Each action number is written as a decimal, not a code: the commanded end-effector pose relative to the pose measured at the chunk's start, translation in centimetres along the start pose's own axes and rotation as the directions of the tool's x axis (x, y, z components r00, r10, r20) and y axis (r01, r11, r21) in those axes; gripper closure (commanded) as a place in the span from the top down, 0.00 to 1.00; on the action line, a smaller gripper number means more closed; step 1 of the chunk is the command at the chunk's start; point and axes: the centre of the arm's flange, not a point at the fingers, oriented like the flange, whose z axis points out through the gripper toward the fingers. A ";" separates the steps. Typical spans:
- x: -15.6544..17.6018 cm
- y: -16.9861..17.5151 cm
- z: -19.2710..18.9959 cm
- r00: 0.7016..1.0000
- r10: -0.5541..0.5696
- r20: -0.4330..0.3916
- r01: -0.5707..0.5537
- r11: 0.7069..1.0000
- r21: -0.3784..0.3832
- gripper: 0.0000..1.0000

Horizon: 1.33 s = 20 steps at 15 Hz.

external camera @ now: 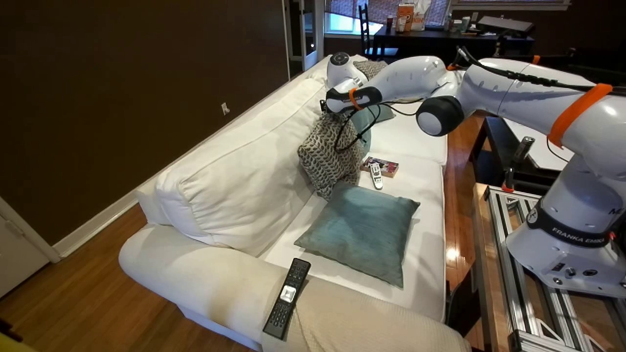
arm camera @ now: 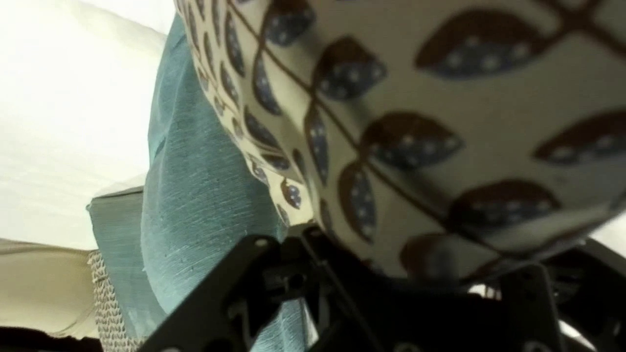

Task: Move the first left blue pillow forward, then put the first left brown pillow on the blue pillow

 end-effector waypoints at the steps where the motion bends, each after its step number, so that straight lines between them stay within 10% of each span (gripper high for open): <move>1: 0.7 -1.0 0.5 0.986 0.067 0.154 -0.080 0.994 0.074 0.22; 4: 1.1 -0.3 -1.0 0.964 0.124 0.236 -0.158 0.979 0.130 0.03; 15: 6.4 2.9 -12.6 0.833 0.276 0.480 -0.452 0.841 0.299 0.05; 20: 7.4 1.8 -16.6 0.826 0.228 0.515 -0.479 0.765 0.431 0.05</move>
